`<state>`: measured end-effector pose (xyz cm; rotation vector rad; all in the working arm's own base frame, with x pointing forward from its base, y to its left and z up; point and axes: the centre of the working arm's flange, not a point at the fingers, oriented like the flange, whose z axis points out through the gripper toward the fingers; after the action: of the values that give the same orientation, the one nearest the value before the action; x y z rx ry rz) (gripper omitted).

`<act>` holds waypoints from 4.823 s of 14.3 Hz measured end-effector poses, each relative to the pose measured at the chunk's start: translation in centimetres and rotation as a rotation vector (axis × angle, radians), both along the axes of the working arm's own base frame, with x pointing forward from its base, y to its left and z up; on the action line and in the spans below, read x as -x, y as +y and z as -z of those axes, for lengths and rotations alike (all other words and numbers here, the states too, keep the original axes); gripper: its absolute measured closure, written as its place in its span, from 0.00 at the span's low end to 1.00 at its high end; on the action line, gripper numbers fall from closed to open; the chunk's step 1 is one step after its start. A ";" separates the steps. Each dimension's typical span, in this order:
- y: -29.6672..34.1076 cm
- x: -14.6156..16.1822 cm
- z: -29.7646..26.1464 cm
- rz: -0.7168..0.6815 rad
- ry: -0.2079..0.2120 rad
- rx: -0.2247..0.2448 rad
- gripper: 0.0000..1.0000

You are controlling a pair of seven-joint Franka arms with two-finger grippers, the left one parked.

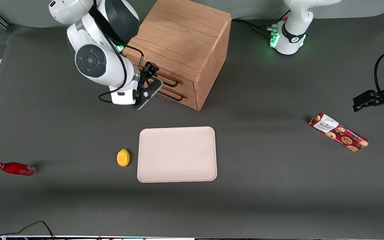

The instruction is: Open upper drawer

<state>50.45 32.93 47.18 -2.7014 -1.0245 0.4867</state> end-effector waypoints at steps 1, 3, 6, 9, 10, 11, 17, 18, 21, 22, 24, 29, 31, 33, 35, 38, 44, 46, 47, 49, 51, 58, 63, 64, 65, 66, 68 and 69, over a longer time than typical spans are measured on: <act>-0.1 -0.3 0.8 -0.005 0.009 0.005 0.00; 0.0 -0.5 1.9 -0.009 0.026 0.010 0.00; 0.4 -0.2 3.3 -0.008 0.067 -0.012 0.00; 0.4 0.3 4.4 -0.043 0.094 -0.035 0.00; 0.4 0.3 4.7 -0.047 0.099 -0.035 0.00; 0.4 0.4 5.0 -0.049 0.104 -0.034 0.00; 1.0 0.8 7.4 -0.055 0.138 -0.023 0.00; 1.2 0.8 7.8 -0.057 0.141 -0.021 0.00; 1.9 1.1 9.0 -0.067 0.154 -0.013 0.00; 2.0 1.2 9.2 -0.069 0.156 -0.011 0.00; 2.0 1.3 9.6 -0.068 0.160 -0.008 0.00; 2.2 1.4 10.5 -0.069 0.170 -0.006 0.00; 2.2 1.4 10.8 -0.070 0.171 -0.006 0.00; 2.1 1.4 11.0 -0.069 0.172 -0.005 0.00; 2.1 1.3 11.0 -0.067 0.171 -0.006 0.00; 1.8 0.9 10.9 -0.058 0.155 -0.011 0.00; -0.4 -1.6 11.2 -0.052 0.104 -0.034 0.00; -0.7 -2.2 11.2 -0.059 0.098 -0.042 0.00; -0.9 -2.5 11.2 -0.064 0.095 -0.046 0.00; -1.4 -3.3 11.3 -0.070 0.088 -0.055 0.00; -2.1 -4.2 11.3 -0.067 0.081 -0.061 0.00; -4.4 -6.7 11.7 -0.070 0.061 -0.083 0.00; -5.0 -7.8 11.9 -0.077 0.049 -0.092 0.00; -5.2 -8.1 11.9 -0.075 0.045 -0.093 0.00; -5.5 -8.5 11.9 -0.076 0.041 -0.096 0.00; -5.9 -9.0 11.9 -0.074 0.036 -0.098 0.00; -6.4 -9.8 11.9 -0.070 0.026 -0.101 0.00; -6.6 -10.1 11.9 -0.067 0.022 -0.102 0.00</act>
<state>60.55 26.36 35.31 -2.5745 -1.1060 0.4620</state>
